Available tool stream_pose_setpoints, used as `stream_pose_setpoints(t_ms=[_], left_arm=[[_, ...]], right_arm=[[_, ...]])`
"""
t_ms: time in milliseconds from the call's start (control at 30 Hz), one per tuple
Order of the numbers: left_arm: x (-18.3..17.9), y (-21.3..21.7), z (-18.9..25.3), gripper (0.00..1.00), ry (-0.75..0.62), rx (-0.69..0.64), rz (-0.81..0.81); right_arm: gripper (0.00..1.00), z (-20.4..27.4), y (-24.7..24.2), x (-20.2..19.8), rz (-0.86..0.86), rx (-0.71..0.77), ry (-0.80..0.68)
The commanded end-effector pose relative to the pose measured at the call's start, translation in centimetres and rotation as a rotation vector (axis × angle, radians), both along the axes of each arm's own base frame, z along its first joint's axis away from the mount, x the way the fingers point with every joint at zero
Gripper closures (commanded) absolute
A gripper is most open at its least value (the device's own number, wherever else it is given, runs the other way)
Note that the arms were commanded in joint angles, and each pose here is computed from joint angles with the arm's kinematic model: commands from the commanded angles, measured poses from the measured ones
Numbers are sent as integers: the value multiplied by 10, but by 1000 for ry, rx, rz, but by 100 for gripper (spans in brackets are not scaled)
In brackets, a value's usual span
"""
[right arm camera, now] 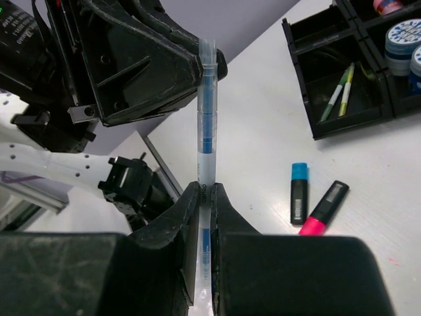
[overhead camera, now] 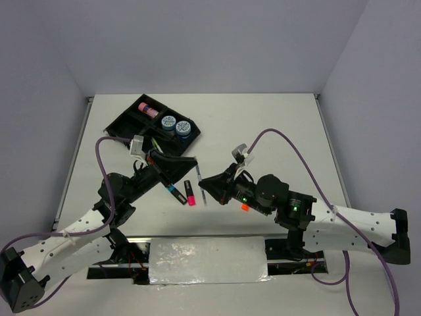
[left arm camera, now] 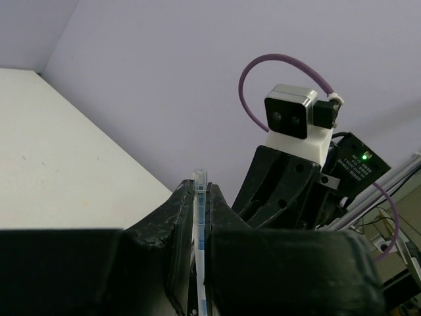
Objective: Sort the stationery into containers
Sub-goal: Close the pen cap on the pen.
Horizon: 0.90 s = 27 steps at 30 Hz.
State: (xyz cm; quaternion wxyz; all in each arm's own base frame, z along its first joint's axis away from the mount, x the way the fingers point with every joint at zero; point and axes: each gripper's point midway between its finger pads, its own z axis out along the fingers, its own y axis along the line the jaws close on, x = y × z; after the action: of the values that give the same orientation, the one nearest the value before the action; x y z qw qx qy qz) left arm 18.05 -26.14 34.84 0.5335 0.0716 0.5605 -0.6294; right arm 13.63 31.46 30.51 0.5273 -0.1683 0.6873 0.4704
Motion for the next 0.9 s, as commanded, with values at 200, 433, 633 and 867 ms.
stream_pose_setpoints(t_ms=[200,433,633,867], left_arm=[[-8,-7,-19,63,-25,156,-36],[-1,3,-4,59,-40,182,39],[-4,5,6,100,-73,169,41],[-37,1,28,100,-246,136,-94]], right_arm=[[100,99,9,3,44,151,-216],[100,84,17,2,66,133,-185],[100,74,24,-1,95,119,-168],[49,52,39,-11,185,82,-130]])
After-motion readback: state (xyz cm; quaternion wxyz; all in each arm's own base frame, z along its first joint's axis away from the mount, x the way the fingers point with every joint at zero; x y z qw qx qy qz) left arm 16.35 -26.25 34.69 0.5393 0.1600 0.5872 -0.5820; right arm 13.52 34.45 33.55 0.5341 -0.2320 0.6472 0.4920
